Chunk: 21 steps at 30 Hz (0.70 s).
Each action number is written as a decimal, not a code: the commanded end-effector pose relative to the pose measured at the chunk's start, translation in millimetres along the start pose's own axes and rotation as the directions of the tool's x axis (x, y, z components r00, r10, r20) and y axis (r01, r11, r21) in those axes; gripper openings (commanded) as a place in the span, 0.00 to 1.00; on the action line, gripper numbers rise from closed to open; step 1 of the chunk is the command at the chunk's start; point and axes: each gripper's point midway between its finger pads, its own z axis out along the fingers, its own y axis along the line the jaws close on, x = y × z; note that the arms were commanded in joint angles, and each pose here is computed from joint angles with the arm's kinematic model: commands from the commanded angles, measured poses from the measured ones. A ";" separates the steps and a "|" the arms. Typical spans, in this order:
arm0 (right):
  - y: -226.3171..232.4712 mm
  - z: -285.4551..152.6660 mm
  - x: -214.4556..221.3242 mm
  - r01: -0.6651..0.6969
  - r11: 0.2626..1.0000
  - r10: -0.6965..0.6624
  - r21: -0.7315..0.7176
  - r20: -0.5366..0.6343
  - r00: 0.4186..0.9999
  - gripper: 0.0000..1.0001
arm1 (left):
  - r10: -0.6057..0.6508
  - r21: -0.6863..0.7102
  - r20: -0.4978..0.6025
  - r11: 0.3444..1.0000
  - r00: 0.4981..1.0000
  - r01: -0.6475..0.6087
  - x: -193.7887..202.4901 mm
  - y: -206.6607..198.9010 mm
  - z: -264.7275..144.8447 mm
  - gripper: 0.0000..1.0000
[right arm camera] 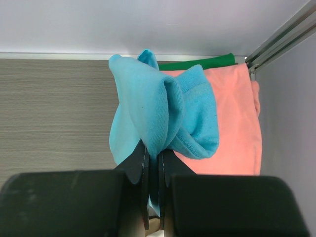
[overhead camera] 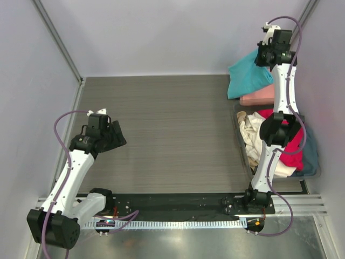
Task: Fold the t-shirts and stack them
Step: Neatly place the folded tshirt to the corner
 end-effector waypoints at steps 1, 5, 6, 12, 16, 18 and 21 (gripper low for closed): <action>-10.1 -63.2 -78.5 0.024 0.999 -0.029 0.023 0.235 0.971 0.01 | 0.018 0.024 0.021 1.000 1.000 -0.018 -5.1 -4.5 1.7 0.62; -14.6 -65.4 -78.9 0.032 0.999 -0.037 0.028 0.238 0.970 0.01 | 0.017 0.021 0.010 1.000 1.000 -0.017 -4.0 -4.1 3.9 0.62; -15.4 -64.7 -78.5 0.033 0.999 -0.039 0.028 0.238 0.970 0.01 | 0.017 0.021 0.010 1.000 1.000 -0.017 -4.5 -4.4 4.3 0.62; -23.9 -61.9 -75.0 0.027 0.999 -0.034 0.034 0.232 0.972 0.01 | 0.019 0.016 -0.001 1.000 1.000 -0.019 -2.8 -4.1 6.4 0.62; -35.8 -54.1 -68.8 0.025 0.999 -0.035 0.049 0.221 0.975 0.01 | 0.019 0.015 -0.008 1.000 1.000 -0.019 -2.0 -4.0 7.6 0.62; -42.5 -50.5 -68.1 0.020 0.998 -0.032 0.054 0.225 0.974 0.01 | 0.019 0.011 -0.012 1.000 1.000 -0.019 -0.9 -3.2 8.5 0.62; -58.6 -40.7 -63.2 0.014 0.997 -0.030 0.076 0.223 0.974 0.01 | 0.019 0.009 -0.017 1.000 1.000 -0.019 -0.2 -2.9 9.1 0.62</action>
